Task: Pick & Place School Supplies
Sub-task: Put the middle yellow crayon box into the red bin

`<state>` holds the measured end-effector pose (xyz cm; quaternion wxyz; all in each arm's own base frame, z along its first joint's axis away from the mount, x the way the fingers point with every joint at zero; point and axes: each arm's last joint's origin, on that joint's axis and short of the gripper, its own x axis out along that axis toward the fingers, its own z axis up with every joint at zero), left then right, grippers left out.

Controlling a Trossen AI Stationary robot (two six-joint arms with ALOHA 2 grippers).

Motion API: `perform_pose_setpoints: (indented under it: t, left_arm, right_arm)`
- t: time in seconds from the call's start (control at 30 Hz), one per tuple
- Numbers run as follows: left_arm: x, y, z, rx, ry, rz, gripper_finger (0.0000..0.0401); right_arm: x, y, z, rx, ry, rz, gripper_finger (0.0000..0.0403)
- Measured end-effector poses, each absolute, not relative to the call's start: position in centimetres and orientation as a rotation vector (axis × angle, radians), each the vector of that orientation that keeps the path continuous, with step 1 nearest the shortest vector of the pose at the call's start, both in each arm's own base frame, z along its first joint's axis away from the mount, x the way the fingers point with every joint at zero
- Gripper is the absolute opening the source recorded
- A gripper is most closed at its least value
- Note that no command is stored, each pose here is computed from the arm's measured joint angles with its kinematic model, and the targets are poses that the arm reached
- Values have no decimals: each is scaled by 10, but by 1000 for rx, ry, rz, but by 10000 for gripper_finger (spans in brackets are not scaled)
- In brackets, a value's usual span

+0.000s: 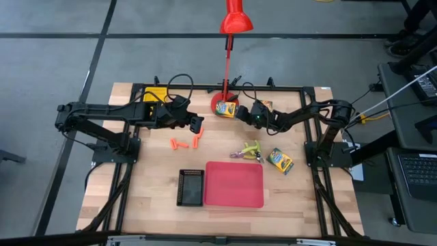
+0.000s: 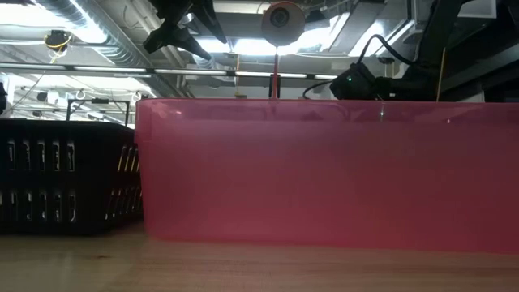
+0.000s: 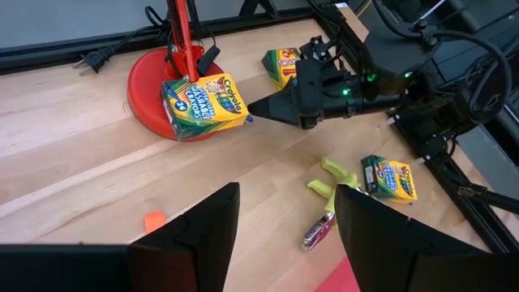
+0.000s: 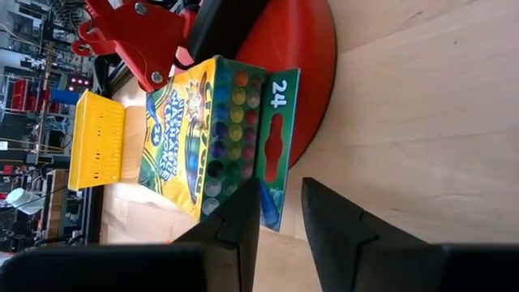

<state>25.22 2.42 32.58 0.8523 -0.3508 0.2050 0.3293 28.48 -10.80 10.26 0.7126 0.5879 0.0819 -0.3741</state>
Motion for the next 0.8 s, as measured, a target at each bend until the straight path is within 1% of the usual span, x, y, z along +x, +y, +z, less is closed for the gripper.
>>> perform_pose_setpoints:
  t: [0.27, 0.57, 0.8]
  left_arm:
    - [252, 24, 326, -731, 433, 691, 200]
    - [253, 23, 326, -735, 442, 663, 200]
    - [253, 23, 326, -736, 445, 655, 200]
  right_arm:
    - [287, -103, 103, 1305, 183, -806, 98]
    - [293, -104, 95, 1298, 208, -827, 98]
    - [300, -107, 98, 1269, 210, -835, 98]
